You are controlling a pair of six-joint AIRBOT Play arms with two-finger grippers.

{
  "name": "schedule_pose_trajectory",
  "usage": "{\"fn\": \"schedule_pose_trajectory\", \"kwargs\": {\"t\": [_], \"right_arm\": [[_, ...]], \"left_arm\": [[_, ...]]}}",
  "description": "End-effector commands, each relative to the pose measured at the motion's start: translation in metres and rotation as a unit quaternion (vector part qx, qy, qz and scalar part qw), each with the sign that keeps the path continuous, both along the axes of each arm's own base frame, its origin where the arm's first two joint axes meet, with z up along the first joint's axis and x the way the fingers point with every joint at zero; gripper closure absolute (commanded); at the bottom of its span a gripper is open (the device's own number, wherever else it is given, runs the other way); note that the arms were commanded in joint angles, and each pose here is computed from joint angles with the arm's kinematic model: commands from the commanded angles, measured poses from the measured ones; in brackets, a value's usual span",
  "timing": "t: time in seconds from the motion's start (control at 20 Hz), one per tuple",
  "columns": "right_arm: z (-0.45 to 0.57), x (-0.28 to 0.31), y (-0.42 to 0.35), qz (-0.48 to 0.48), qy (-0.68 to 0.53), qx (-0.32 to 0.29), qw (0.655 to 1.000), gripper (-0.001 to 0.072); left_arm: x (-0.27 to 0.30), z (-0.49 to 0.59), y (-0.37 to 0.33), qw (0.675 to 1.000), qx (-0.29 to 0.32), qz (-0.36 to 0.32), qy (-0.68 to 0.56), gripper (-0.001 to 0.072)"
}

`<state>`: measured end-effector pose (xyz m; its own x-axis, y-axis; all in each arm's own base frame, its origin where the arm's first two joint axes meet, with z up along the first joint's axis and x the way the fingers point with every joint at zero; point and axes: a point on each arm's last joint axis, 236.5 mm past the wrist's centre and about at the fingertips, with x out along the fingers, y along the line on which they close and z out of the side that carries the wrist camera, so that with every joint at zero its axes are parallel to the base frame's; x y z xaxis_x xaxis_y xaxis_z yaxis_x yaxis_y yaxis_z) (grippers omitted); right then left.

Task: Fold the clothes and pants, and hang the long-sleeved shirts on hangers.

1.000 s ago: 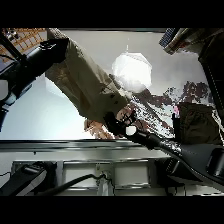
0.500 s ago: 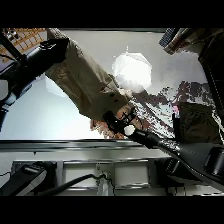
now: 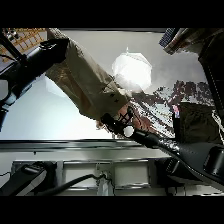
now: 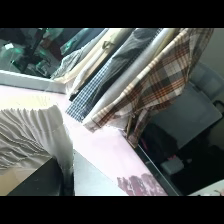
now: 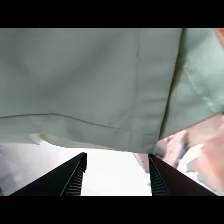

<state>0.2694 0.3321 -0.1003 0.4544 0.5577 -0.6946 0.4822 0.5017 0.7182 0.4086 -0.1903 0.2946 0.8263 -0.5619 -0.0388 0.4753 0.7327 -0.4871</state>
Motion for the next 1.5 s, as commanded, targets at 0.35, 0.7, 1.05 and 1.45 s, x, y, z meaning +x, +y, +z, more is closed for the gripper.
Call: {"fn": "schedule_pose_trajectory", "kwargs": {"t": [0.35,0.7,1.05,1.45], "right_arm": [[-0.015,-0.021,-0.002,0.056,0.006,-0.028,0.998,0.0199],[-0.019,-0.01,-0.015,-0.016,0.024,-0.012,1.0,0.0209],[-0.026,0.008,-0.036,-0.065,0.054,-0.002,0.996,0.0226],[-0.027,0.027,-0.057,-0.1,0.061,0.003,0.993,0.0278]], "left_arm": [[0.0,0.0,0.0,1.0,0.0,0.0,0.0,0.0701],[-0.001,0.0,-0.001,1.0,-0.001,-0.002,0.001,0.0701],[-0.005,-0.001,-0.005,1.0,-0.005,-0.013,0.009,0.0701],[-0.02,0.01,-0.008,0.999,-0.02,-0.03,0.012,0.0701]]}}
